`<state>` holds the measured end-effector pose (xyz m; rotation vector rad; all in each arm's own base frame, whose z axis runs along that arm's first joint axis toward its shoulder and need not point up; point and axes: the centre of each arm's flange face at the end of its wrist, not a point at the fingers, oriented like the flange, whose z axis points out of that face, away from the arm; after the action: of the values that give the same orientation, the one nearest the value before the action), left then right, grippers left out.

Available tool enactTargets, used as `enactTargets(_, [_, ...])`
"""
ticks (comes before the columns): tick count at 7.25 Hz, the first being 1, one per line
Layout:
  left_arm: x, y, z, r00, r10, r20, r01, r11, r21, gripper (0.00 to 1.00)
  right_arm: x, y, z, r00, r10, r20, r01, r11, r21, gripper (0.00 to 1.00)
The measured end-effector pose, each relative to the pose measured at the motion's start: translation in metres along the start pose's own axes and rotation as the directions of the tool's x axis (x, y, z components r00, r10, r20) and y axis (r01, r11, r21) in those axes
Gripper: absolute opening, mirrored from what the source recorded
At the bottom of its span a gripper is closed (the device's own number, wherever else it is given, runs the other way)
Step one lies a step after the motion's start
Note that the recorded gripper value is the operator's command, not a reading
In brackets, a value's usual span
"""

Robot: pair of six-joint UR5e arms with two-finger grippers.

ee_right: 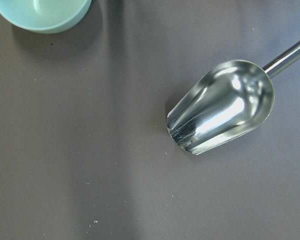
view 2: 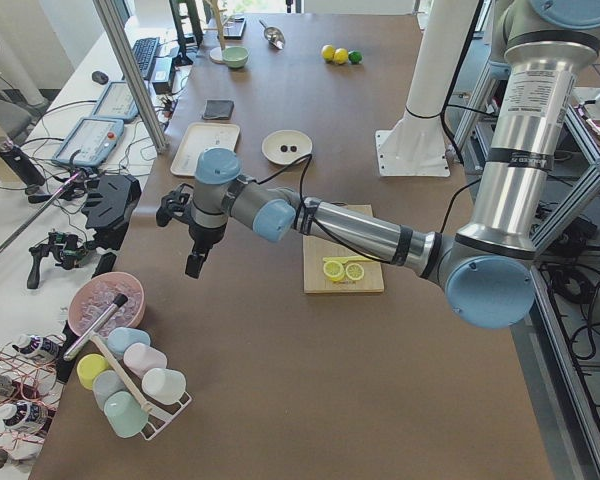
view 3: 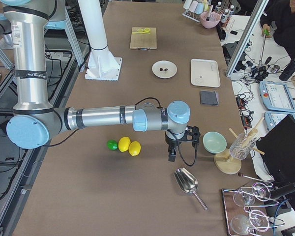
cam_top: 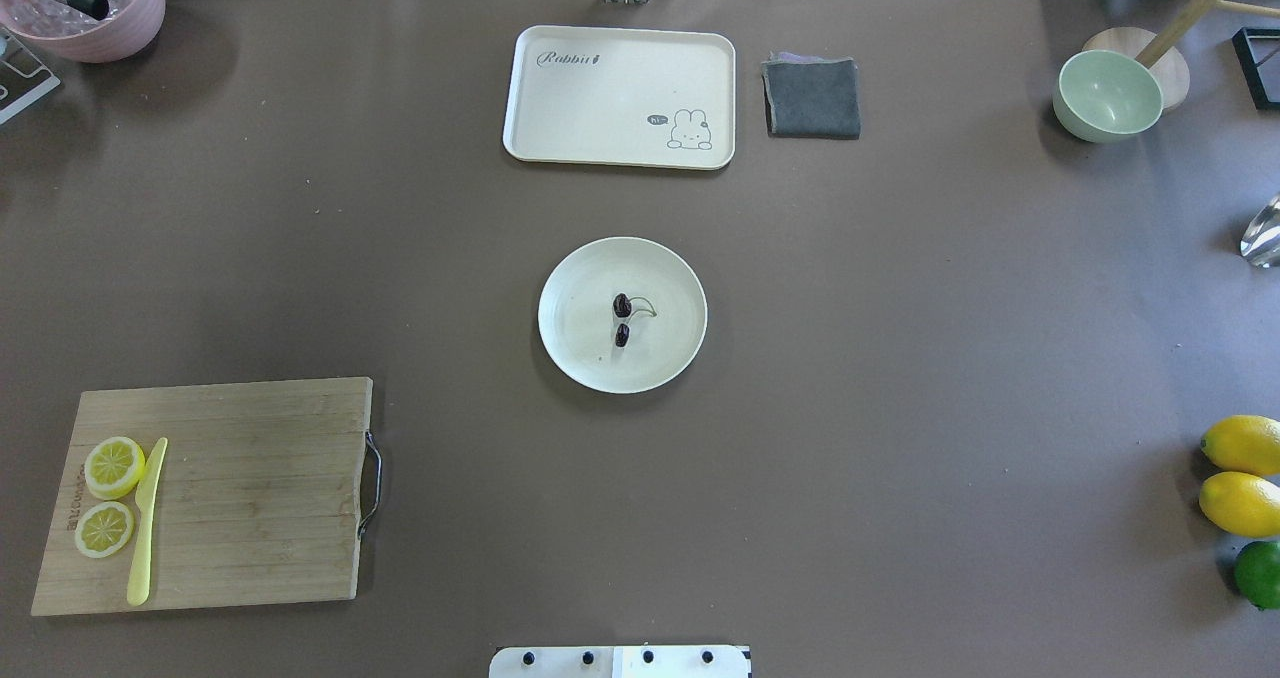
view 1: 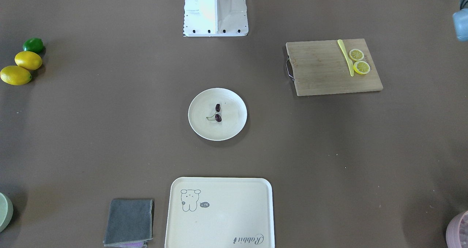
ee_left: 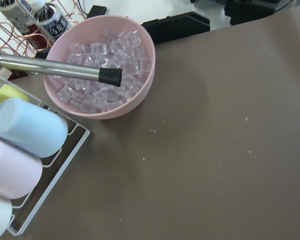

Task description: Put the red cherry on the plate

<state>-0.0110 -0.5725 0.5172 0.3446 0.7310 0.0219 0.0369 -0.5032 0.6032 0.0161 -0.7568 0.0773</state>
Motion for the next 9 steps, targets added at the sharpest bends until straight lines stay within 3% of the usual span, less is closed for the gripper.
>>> enactTargets(3, [-0.060,0.060,0.002,0.997,-0.059,-0.041,0.056,0.997,-0.055,0.99,-0.003,-0.003,-0.004,1.000,-0.001,-0.002,0.001,1.000,0.008,1.00])
enactTargets(9, [-0.072,0.084,0.007,0.993,-0.098,-0.070,0.092,0.992,-0.088,0.99,-0.002,0.001,-0.008,1.000,0.001,0.007,-0.001,1.000,0.014,1.00])
